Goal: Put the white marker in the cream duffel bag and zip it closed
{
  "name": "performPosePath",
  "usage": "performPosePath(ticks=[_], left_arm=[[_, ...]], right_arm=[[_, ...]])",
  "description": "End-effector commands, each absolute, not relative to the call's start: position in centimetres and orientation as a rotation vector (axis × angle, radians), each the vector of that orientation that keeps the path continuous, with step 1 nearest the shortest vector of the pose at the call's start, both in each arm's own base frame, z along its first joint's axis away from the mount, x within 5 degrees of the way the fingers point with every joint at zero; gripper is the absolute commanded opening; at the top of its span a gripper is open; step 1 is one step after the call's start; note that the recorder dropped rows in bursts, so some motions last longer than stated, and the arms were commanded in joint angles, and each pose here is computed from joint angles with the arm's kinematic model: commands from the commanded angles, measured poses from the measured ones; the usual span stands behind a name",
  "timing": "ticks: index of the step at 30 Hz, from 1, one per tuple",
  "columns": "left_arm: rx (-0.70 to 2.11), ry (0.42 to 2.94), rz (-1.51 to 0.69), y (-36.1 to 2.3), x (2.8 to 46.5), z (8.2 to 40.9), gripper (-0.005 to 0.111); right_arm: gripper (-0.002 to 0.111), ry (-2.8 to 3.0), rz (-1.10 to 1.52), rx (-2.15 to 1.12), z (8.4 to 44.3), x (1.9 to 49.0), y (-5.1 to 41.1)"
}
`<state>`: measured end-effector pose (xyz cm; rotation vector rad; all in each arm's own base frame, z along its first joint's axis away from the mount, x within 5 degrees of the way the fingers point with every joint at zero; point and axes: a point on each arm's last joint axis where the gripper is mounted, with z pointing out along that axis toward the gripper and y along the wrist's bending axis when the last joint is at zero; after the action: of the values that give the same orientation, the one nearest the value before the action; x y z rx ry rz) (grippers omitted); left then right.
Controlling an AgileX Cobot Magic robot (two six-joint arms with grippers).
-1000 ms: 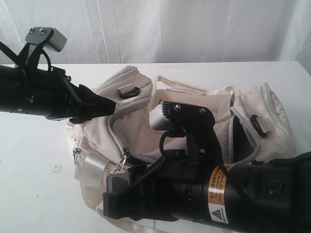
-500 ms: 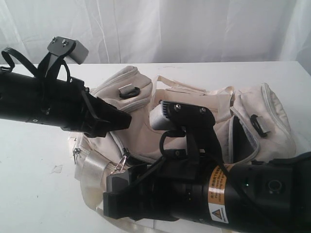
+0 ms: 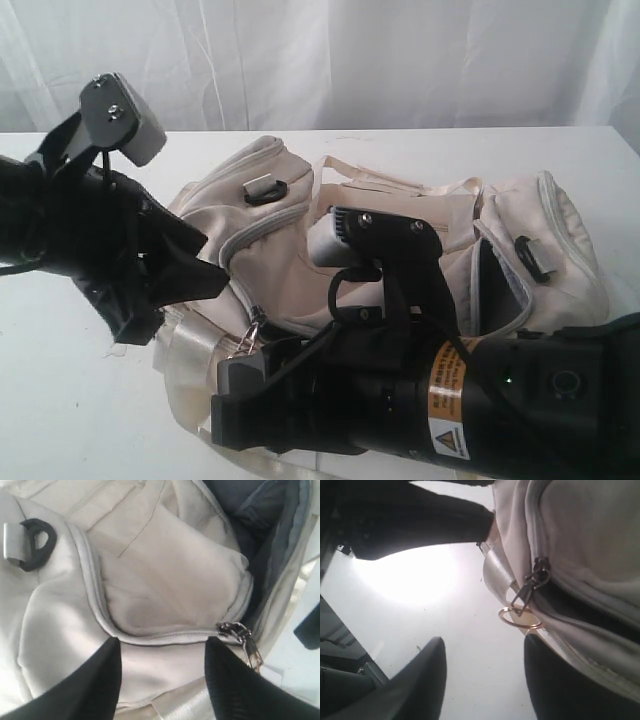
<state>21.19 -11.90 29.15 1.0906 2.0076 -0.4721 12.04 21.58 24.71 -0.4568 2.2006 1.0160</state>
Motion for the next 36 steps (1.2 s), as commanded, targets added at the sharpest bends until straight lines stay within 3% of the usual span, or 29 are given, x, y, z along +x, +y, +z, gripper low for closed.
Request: performPosePath(ticks=[1,6,12,36], left_arm=[[1.374,1.786,-0.377,-11.8,19.5,30.5,0.055],[1.712,1.455,-0.27,-12.1,18.6,30.6,0.055],[1.846,1.197,-0.094,-12.1,18.9,30.9,0.055],[1.982,1.141,0.069,-14.3,22.5,26.8,0.052]], right_arm=[[0.046,2.188,1.014,-0.488,24.5,11.8,21.6],[0.046,2.166,1.018,-0.505,24.6,11.9,21.7],[0.046,2.136,1.024,-0.528,24.8,11.9,21.8],[0.046,2.146,1.017,-0.532,24.6,11.8,21.7]])
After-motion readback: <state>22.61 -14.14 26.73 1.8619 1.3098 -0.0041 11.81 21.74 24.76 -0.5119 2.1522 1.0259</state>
